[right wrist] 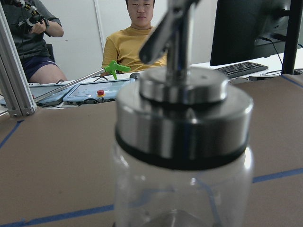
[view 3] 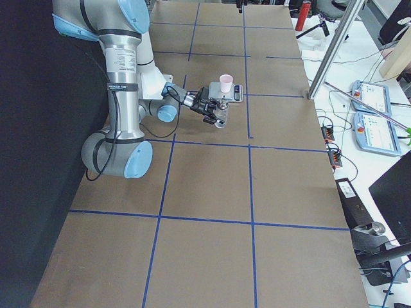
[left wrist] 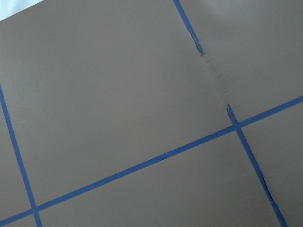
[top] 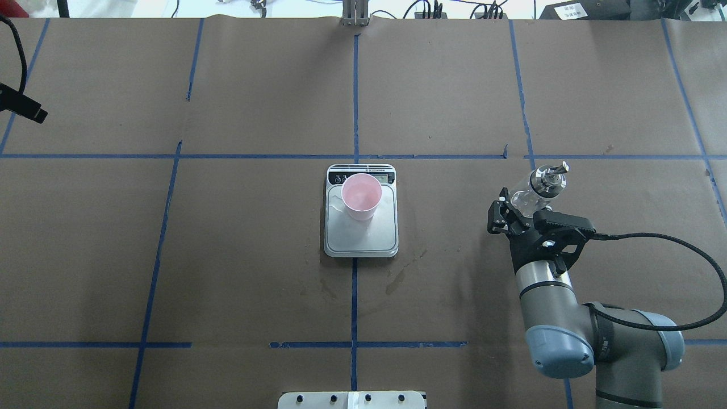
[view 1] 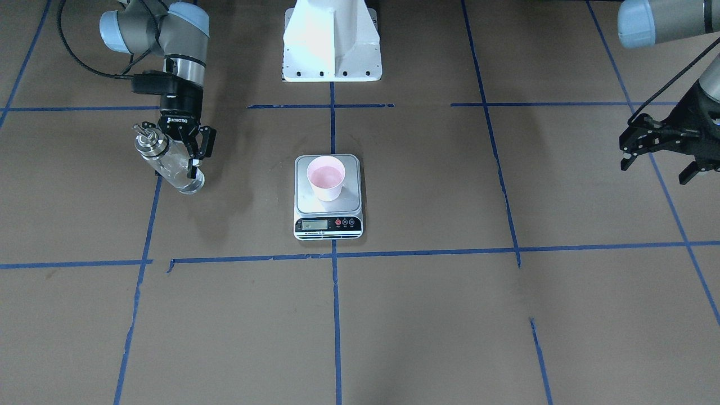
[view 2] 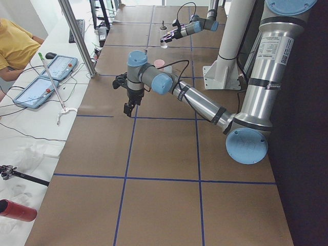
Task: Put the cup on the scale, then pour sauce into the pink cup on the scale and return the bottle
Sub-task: 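Lower the glass bottle onto the table with the right gripper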
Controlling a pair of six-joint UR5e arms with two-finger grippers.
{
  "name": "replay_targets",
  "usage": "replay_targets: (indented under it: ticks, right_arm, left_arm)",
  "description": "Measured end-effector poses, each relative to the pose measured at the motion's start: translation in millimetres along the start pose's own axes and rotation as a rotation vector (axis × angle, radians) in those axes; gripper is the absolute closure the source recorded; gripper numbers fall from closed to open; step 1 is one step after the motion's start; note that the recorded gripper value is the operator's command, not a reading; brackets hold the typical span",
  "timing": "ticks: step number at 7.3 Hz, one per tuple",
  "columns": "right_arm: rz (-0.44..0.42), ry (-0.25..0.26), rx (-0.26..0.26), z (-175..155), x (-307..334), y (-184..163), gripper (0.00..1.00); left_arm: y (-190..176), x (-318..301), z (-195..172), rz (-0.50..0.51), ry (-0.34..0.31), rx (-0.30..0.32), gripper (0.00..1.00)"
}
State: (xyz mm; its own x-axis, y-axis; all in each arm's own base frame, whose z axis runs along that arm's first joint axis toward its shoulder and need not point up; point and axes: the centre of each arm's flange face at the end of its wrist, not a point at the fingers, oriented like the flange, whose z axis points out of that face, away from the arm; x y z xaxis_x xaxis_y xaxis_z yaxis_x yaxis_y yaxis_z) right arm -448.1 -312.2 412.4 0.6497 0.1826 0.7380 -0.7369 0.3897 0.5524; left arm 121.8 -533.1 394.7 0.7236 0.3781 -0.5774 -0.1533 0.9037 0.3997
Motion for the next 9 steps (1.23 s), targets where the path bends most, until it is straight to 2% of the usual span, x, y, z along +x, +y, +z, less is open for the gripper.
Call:
replay_targets:
  ticks: [3, 9]
  right_arm:
    - [-0.008, 0.019, 0.021, 12, 5, 8, 1.00]
    - [-0.027, 0.040, 0.027, 21, 16, 15, 1.00]
  left_arm:
    - [1, 2, -4, 0.001, 0.000, 0.008, 0.00]
    - [2, 4, -8, 0.000, 0.000, 0.014, 0.00]
